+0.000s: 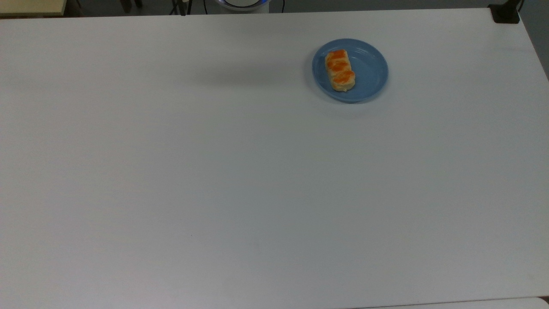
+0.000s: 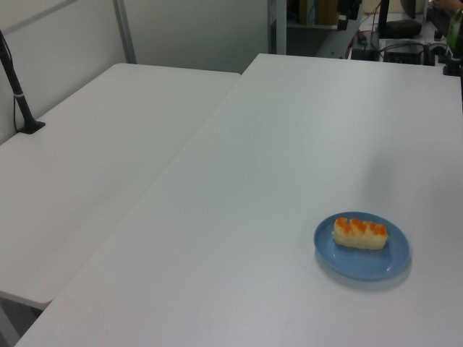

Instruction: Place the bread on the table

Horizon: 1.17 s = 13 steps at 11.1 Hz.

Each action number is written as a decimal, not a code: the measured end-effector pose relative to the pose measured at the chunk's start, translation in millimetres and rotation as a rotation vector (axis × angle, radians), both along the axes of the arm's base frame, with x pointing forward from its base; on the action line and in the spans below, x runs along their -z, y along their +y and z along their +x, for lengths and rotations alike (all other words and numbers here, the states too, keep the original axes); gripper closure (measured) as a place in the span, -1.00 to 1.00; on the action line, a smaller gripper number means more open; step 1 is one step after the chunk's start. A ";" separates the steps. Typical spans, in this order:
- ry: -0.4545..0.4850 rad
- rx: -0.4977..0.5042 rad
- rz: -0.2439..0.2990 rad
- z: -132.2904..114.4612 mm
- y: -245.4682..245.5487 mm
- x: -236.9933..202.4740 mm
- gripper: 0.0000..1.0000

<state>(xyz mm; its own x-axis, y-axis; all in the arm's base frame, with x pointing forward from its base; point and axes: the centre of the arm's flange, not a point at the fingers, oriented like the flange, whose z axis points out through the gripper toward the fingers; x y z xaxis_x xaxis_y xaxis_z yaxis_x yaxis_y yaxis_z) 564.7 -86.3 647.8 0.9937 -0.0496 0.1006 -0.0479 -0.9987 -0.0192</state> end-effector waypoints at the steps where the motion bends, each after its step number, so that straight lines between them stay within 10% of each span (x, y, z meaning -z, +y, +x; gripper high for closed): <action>1: 0.000 0.000 0.000 0.0 0.0 0.0 -1.00; 13: 0.006 -0.020 0.001 1.6 11.7 2.7 -1.00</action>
